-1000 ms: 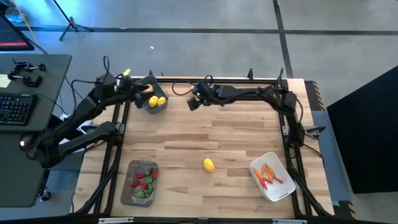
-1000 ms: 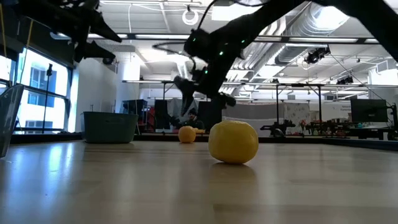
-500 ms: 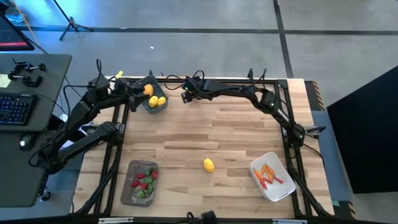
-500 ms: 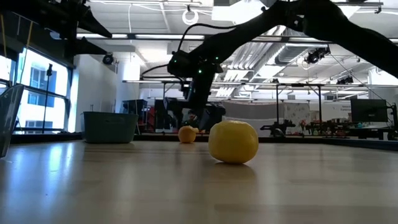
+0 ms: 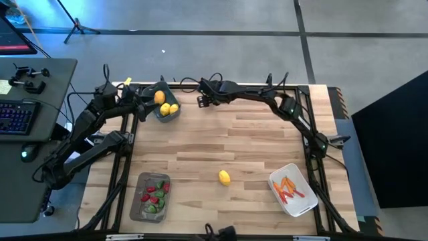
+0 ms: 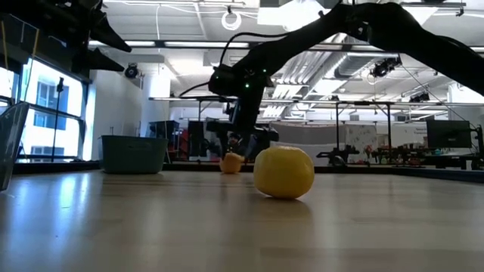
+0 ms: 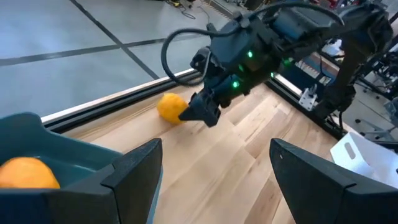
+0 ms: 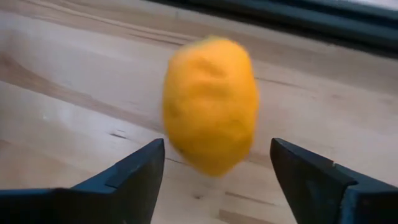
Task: Sort produce into baskets
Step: Put the lemon into the blue bin
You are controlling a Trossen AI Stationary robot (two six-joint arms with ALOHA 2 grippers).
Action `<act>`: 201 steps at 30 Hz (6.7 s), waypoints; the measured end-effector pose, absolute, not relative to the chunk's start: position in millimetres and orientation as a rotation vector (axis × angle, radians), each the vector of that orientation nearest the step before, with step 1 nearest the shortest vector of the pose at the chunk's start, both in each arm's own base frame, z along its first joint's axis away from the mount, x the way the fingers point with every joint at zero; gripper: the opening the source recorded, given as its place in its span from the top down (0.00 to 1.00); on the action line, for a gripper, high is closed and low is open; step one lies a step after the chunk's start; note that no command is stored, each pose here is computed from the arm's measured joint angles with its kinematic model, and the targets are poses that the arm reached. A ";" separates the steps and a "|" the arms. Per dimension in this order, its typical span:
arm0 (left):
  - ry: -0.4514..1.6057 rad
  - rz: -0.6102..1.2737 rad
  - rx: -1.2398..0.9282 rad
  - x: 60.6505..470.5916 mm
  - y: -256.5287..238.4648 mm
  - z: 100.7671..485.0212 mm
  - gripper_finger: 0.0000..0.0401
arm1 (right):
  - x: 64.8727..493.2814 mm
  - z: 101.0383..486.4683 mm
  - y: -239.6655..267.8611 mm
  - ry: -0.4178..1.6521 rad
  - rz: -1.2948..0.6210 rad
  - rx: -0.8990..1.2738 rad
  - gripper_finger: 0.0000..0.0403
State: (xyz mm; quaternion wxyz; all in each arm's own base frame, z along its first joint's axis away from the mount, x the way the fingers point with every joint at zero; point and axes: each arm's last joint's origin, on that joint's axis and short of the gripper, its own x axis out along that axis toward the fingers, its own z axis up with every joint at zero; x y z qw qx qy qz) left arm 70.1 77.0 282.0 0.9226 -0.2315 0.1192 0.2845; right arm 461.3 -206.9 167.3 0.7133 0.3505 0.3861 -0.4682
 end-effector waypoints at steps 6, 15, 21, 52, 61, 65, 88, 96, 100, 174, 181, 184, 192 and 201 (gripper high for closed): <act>0.256 0.586 -0.470 69.8 76.8 281.1 0.30 | 455.1 166.1 -216.8 0.882 -1.009 0.855 0.41; 0.257 0.586 -0.465 69.8 76.8 281.1 0.30 | 452.4 180.4 -215.8 1.022 -0.864 0.724 0.60; 0.255 0.588 -0.474 69.8 76.9 281.2 0.30 | 451.3 217.7 -216.3 1.045 -0.804 0.667 0.49; 0.244 0.595 -0.516 69.8 76.8 281.0 0.30 | 453.5 204.8 -265.0 0.703 -0.942 1.311 0.21; 0.245 0.594 -0.514 69.8 76.9 281.0 0.30 | 447.7 198.5 -256.5 0.793 -1.036 1.308 0.26; 0.248 0.593 -0.506 69.8 76.8 281.0 0.30 | 443.8 196.7 -254.3 0.840 -1.061 1.309 0.26; 0.423 0.584 -0.628 100.3 106.2 267.7 0.44 | 429.2 236.6 -260.5 0.922 -0.806 0.926 0.97; 0.410 0.566 -0.600 135.9 126.6 271.3 0.65 | 409.7 260.5 -279.1 0.920 -0.784 0.683 1.00; 0.432 0.580 -0.562 159.5 134.9 275.6 0.77 | 417.5 248.0 -283.6 0.870 -0.730 0.611 1.00; 0.981 0.767 -0.761 348.2 259.3 165.5 0.31 | 220.2 211.3 -146.6 0.629 -0.545 0.507 1.00; 0.944 0.756 -0.725 353.6 264.4 158.9 0.31 | 220.2 211.2 -146.6 0.633 -0.540 0.492 1.00; 0.949 0.753 -0.731 354.7 266.9 150.6 0.31 | 220.2 211.2 -146.6 0.634 -0.540 0.492 1.00; 0.974 0.729 -0.687 354.3 267.1 148.4 0.36 | 220.2 211.2 -146.6 0.632 -0.542 0.498 1.00; 0.916 0.734 -0.592 345.0 263.3 192.6 0.53 | 220.2 211.2 -146.6 0.630 -0.545 0.508 1.00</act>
